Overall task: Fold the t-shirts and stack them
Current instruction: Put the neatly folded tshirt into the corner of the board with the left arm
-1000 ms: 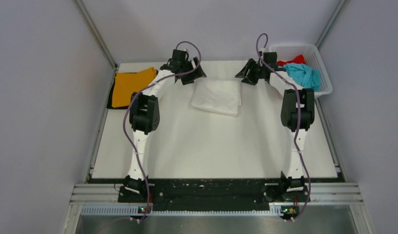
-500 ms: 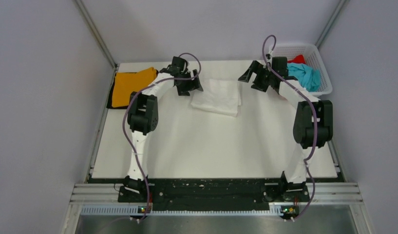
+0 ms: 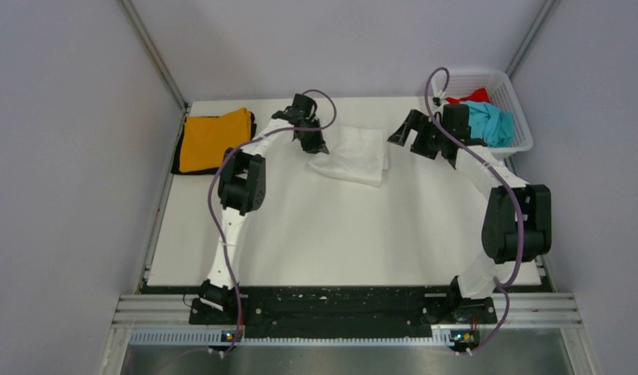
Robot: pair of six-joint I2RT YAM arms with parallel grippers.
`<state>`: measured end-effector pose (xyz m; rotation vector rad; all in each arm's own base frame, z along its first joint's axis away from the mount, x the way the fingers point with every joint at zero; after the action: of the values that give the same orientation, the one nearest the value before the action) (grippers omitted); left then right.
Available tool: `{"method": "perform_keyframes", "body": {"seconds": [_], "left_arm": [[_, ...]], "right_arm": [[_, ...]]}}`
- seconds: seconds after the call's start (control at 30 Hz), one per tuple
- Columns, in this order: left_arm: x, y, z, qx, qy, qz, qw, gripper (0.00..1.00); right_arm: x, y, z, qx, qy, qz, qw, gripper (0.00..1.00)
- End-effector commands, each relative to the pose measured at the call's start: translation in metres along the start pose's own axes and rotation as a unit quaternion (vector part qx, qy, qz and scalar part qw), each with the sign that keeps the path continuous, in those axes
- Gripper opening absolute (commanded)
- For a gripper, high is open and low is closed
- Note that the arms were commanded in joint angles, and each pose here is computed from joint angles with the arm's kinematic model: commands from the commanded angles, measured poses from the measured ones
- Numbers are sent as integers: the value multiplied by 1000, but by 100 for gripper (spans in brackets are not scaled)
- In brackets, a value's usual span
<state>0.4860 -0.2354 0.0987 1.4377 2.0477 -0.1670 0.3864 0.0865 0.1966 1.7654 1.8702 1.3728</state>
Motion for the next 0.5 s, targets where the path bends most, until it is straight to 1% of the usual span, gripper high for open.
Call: {"method": "perform_keyframes", "body": {"seconds": [0.0, 0.07, 0.17, 0.27, 0.37, 0.47], "left_arm": [[-6, -14, 9, -33, 74, 45, 996, 0], [-15, -5, -11, -93, 113, 84, 986, 0], [-18, 17, -46, -167, 156, 106, 968, 0], [-13, 35, -78, -217, 191, 124, 949, 0], [-4, 50, -108, -269, 234, 146, 923, 0], [3, 56, -131, -295, 255, 186, 902, 0]], "right_arm": [[7, 11, -20, -33, -5, -41, 999, 99], [3, 9, -22, -30, -12, -38, 999, 99], [2, 6, -25, -32, -17, -42, 998, 99], [3, 7, -32, -41, -28, -54, 997, 99], [3, 11, -39, -54, -43, -66, 995, 99], [3, 12, -42, -56, -44, -77, 995, 99]]}}
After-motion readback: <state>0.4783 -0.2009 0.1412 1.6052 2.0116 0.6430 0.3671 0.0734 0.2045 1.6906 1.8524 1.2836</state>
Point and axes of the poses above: each gripper's point midway between its finger pads, its own z axis out along the fingers, its own x axis along the line the jaws close on, y = z × x, the point moved 8 cm from there along -z, back along the fingers, and after that the axes turned 14 degrees about -z, right-handed, at the moved point
